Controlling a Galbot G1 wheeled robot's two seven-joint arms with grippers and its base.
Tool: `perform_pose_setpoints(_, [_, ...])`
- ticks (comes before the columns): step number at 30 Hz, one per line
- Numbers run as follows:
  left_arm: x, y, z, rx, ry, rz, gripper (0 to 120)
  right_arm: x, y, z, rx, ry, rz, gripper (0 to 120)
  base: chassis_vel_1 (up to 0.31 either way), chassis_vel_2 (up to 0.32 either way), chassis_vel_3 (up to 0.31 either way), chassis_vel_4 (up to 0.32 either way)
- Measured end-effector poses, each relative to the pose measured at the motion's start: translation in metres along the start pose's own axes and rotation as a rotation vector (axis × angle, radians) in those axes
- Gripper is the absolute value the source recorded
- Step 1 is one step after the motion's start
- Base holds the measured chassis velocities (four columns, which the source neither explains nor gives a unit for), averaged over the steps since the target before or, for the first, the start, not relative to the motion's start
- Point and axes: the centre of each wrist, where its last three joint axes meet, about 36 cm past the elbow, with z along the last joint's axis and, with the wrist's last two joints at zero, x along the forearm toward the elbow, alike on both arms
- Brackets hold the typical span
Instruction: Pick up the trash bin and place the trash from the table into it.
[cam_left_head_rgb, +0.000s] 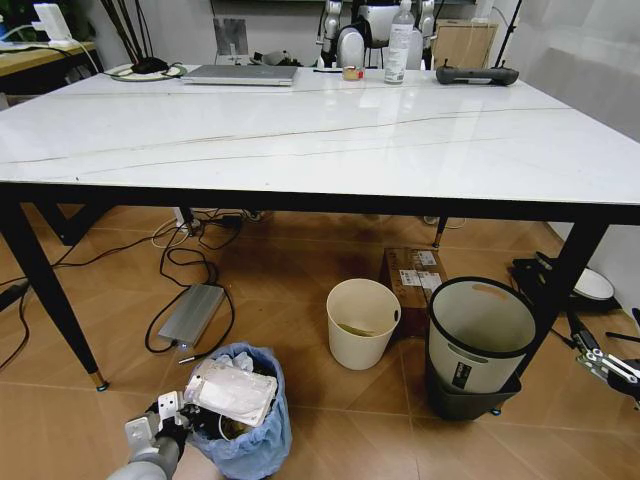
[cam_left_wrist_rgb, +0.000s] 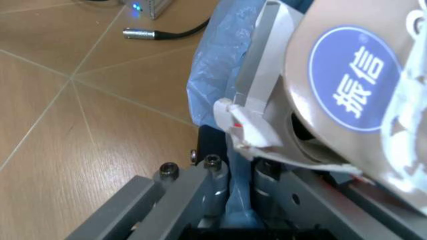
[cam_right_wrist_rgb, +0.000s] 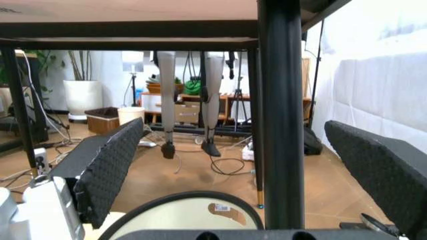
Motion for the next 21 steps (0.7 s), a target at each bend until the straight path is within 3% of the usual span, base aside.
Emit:
perform_pose_setpoints(9, [0.0004,-0.0003,0.0003,-0.001,0.001,0.002,1,0.0000,0.0000,0.0000,0.000,0.000,0.000,100,0.000,0.000,0.000,0.000])
perform_pose_setpoints(21, [0.0014,-0.0011,-0.0007,-0.002,-0.003,0.007,45,0.0000,0.0000,0.0000,0.000,0.000,0.000,100,0.000,0.000,0.000,0.000])
